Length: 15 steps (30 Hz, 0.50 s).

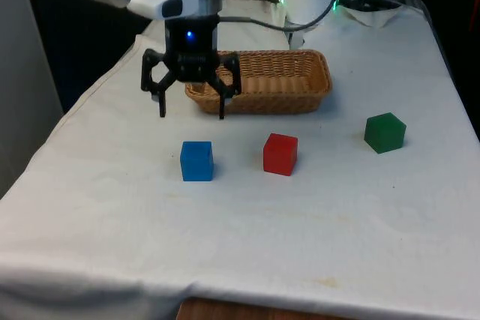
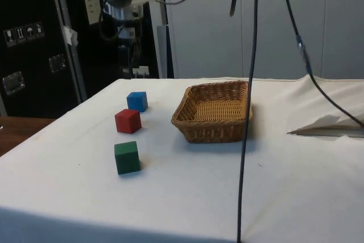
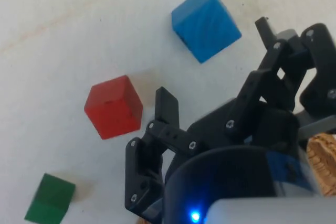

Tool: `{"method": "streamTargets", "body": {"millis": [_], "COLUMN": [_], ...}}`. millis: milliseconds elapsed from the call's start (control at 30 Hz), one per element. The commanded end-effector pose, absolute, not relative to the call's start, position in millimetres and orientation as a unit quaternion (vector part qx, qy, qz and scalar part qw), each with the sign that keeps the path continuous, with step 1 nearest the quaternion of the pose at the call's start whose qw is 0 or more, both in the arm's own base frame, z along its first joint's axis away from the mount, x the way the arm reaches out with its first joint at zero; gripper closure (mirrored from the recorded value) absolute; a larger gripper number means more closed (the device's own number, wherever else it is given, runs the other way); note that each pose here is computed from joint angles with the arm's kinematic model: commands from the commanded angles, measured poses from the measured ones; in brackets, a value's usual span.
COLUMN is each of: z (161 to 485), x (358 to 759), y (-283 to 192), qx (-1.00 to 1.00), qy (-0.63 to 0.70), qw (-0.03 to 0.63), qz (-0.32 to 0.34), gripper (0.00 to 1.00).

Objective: Pick up exactly two blocks and place them into the basket.

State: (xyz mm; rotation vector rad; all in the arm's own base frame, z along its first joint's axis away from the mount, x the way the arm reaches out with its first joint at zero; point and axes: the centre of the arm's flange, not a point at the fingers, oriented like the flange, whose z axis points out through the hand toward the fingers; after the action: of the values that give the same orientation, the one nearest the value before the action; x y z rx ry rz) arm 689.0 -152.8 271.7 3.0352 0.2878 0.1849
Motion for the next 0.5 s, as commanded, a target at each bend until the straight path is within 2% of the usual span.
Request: {"method": "streamTargets", "body": {"millis": [0, 33, 167, 467], "z": [262.5, 267.9, 244.8, 216.3], "x": [692.2, 690.2, 696.2, 697.5], "y": [-155.6, -153.4, -158.8, -160.1], "qx": [0.993, 0.993, 0.994, 0.996], "qy": [0.091, 0.092, 0.081, 0.061], "qw": [0.039, 0.043, 0.032, 0.02], "qz": [0.062, 0.06, 0.06, 0.055], "gripper": [0.0, 0.0, 0.0, 0.0]}}
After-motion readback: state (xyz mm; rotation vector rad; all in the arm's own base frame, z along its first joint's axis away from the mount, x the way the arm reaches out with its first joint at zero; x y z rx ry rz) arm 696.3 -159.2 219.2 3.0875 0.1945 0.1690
